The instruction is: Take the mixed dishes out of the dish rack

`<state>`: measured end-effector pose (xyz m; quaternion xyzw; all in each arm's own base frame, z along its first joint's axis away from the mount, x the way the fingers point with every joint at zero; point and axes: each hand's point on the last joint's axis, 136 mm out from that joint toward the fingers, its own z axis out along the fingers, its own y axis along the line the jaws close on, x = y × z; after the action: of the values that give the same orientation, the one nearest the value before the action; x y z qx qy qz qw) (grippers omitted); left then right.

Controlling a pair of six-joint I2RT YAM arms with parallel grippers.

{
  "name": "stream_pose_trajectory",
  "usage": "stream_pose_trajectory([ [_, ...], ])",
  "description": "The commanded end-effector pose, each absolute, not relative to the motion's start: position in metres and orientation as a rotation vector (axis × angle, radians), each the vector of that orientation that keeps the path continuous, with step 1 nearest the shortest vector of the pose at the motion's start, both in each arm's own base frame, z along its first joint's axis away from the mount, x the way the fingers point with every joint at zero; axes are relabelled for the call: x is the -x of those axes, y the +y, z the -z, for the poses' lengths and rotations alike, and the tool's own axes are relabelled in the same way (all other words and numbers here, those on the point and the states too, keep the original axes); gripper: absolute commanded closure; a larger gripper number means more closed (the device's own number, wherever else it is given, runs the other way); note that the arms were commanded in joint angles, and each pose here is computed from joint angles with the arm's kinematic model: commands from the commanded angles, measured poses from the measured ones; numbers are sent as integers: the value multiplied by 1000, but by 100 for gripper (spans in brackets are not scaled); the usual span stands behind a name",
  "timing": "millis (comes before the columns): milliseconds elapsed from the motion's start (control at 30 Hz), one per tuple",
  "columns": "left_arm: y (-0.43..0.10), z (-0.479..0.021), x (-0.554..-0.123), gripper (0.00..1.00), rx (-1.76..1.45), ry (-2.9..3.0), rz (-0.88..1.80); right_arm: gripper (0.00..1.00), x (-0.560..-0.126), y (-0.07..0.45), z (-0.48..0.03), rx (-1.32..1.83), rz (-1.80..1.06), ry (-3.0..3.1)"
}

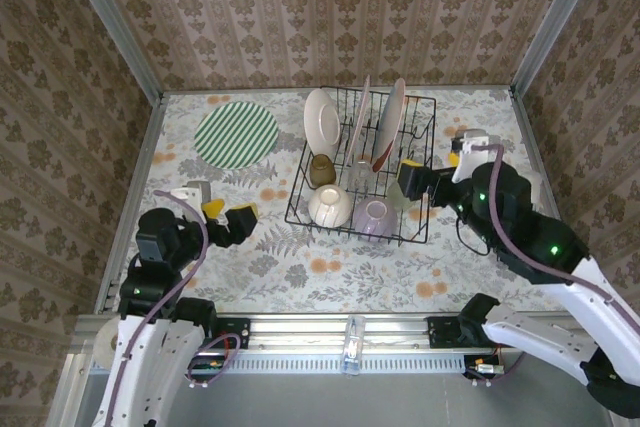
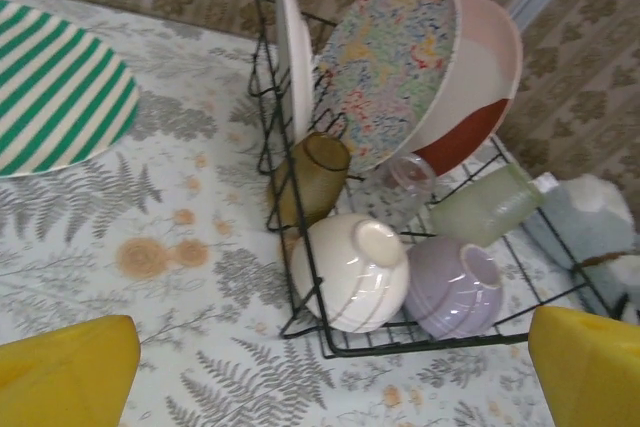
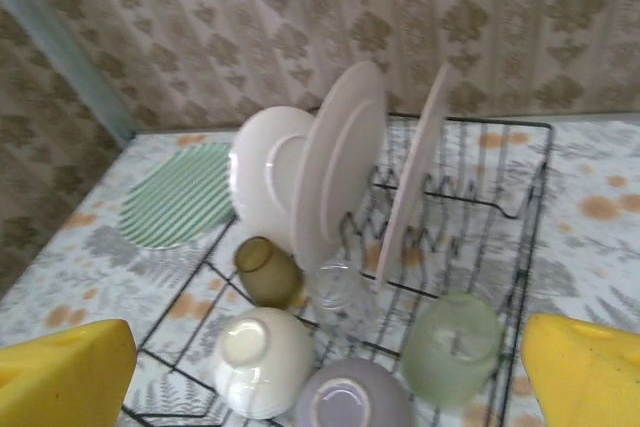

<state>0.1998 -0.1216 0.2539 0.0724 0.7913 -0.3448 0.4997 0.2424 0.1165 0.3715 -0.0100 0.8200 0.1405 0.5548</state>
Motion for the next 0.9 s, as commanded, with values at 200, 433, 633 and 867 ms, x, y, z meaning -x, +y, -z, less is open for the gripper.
stream_pose_trajectory([
  [200,-141,-277,-188,0,-255,1804,1003,7,-294,110,-343,-134,-40,2180],
  [433,-148,-285,-181,0,-306,1766,1070,16,-348,118,-311,-247,-38,2297],
  [633,-150,-285,-177,0,-320,1762,1071,22,-385,123,-282,-299,-2,2377],
  [867,-150,-284,-178,0,-318,1769,1060,33,-412,117,-258,-357,24,2420],
])
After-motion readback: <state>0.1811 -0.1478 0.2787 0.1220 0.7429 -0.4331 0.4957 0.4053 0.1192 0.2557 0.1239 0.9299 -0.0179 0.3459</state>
